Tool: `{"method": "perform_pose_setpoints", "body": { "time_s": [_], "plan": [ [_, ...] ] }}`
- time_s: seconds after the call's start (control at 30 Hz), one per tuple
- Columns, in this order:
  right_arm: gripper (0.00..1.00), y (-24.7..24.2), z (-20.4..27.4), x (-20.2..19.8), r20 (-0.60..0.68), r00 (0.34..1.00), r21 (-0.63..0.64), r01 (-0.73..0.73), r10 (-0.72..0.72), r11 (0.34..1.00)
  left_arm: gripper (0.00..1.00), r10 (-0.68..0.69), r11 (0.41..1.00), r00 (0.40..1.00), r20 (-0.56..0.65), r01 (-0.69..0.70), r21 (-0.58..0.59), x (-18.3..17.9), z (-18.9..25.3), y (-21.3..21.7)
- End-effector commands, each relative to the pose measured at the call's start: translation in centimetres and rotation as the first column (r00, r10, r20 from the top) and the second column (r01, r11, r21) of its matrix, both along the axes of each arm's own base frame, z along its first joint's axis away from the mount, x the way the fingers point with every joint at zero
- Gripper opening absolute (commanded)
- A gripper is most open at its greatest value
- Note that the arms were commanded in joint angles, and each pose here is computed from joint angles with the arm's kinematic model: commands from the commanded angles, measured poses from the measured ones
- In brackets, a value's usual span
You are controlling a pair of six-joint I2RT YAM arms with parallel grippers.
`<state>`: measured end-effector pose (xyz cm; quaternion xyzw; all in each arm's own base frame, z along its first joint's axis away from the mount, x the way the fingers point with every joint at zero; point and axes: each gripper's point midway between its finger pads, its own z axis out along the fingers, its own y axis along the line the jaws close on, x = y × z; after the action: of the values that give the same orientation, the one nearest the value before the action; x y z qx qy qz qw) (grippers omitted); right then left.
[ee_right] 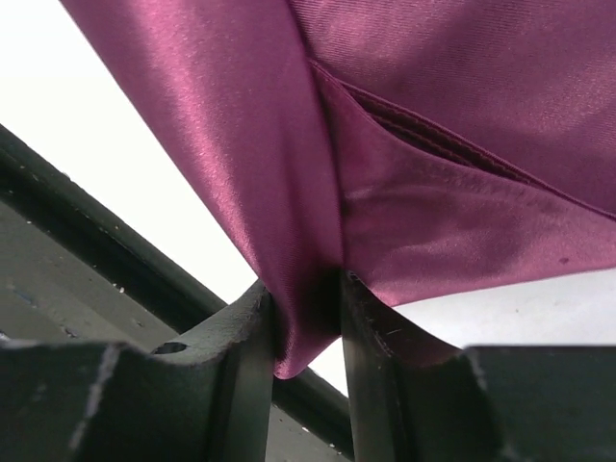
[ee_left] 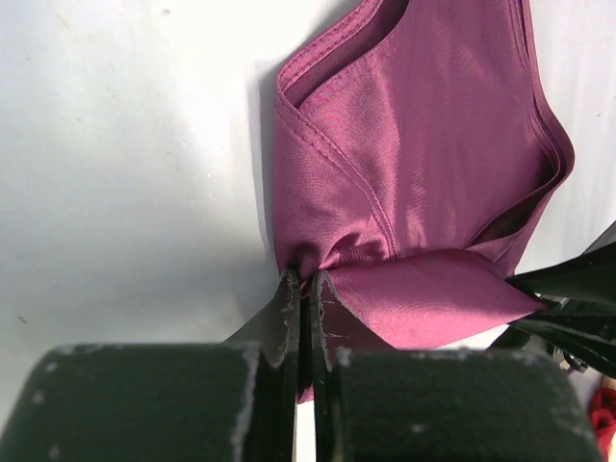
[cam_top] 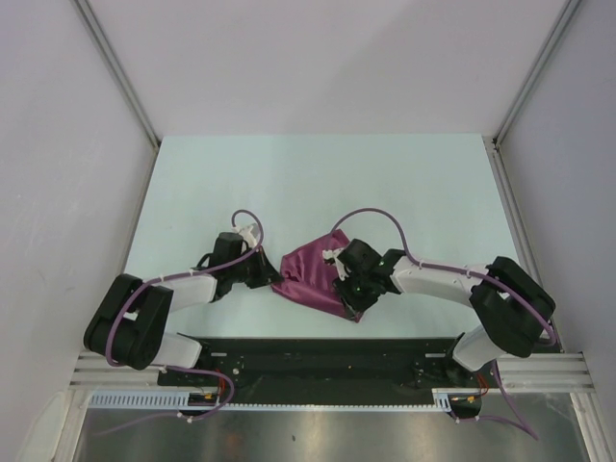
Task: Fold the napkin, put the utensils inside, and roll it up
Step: Roll the napkin at the center of the board.
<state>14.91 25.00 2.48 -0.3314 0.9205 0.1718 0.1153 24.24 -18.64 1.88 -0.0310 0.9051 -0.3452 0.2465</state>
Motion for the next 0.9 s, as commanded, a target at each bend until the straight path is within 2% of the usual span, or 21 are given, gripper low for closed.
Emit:
{"method": "perform_pose_setpoints", "body": {
  "time_s": [0.0,0.13,0.23,0.33,0.4,0.7,0.87],
  "plan": [
    [0.34,-0.3,-0.5,-1.1,-0.11,0.994,0.028,0.01,-0.007,1.0,0.0,-0.026,0.999,1.0,0.001,0.026,0.03,0.2,-0.2,0.1],
    [0.34,0.0,-0.4,-1.8,-0.185,0.983,0.07,0.015,-0.002,0.997,0.0,-0.04,0.999,0.999,-0.005,0.04,0.035,0.1,-0.3,0.1],
    [0.37,-0.6,-0.3,-1.6,-0.203,0.979,0.056,0.04,-0.027,0.998,0.0,-0.046,0.998,0.999,-0.027,0.047,0.043,0.0,-0.8,0.1],
    [0.47,-1.7,0.3,-1.0,-0.181,0.982,0.016,0.058,-0.054,0.998,0.0,-0.051,0.998,0.998,-0.044,0.052,0.044,0.0,-1.0,0.0],
    [0.5,-2.2,1.0,-0.3,-0.17,0.981,0.013,0.093,-0.089,0.996,0.0,-0.052,0.998,0.998,-0.044,0.054,0.045,0.1,-1.1,0.0],
    [0.52,-4.5,1.4,1.0,-0.152,0.964,-0.105,0.206,-0.22,0.973,0.0,-0.059,0.997,0.997,-0.051,0.061,0.052,0.0,-1.2,0.0],
    [0.56,-4.4,4.5,2.3,-0.102,0.964,-0.081,0.237,-0.244,0.968,0.0,-0.063,0.997,0.996,-0.056,0.065,0.046,0.1,-1.2,-0.2]
  ]
}}
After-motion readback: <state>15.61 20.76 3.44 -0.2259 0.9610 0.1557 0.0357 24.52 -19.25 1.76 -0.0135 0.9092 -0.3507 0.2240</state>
